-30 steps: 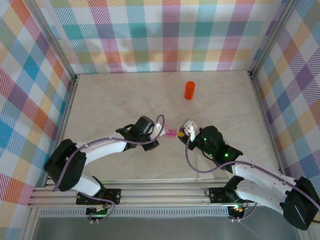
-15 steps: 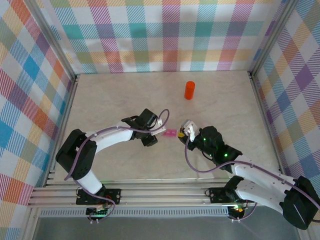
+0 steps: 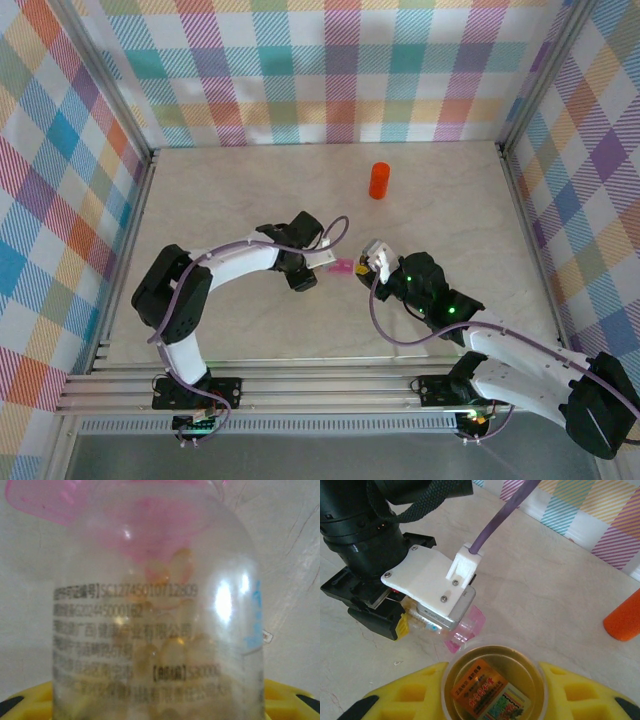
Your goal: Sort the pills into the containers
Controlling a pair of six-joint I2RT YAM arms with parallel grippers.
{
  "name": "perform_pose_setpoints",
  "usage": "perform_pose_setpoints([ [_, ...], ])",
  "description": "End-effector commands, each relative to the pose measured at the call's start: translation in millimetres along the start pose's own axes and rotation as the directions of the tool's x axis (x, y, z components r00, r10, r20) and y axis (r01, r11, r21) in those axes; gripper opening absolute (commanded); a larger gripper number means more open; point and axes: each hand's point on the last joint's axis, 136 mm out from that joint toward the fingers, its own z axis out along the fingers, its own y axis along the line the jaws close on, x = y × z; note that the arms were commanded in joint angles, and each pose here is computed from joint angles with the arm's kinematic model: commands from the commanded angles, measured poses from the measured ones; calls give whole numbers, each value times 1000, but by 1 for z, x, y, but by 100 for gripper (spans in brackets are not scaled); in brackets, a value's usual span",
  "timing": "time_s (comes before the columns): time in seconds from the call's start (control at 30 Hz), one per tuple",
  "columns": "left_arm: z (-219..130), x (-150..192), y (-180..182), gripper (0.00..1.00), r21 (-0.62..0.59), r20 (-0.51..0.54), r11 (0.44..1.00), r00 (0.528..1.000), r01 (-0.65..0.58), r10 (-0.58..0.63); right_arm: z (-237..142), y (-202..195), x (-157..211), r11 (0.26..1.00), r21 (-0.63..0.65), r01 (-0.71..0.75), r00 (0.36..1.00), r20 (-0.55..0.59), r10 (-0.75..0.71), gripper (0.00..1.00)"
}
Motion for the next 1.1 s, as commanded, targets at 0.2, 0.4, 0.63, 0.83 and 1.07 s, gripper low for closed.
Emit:
perform_pose_setpoints([
  [0.2, -4, 8, 5, 0, 48, -100, 998, 994, -48, 53, 2, 1, -4, 1000, -10, -21, 1000, 15, 22, 30],
  [0.4, -3, 14, 5, 0, 79, -168, 993, 980, -92, 105, 1, 1, -4, 1000, -11, -22, 1000, 16, 22, 30],
  [0.63, -7, 15, 9, 0, 95, -224, 988, 965, -119, 138, 2, 2, -4, 1000, -18, -23, 1000, 13, 23, 30],
  [0.83, -7, 19, 14, 0, 91, -270, 988, 951, -128, 148, 2, 3, -4, 999, -21, -25, 1000, 11, 25, 31],
  [1.07, -9, 15, 18, 0, 84, -302, 985, 938, -153, 172, 4, 4, -3, 999, -26, -28, 1000, 6, 28, 31],
])
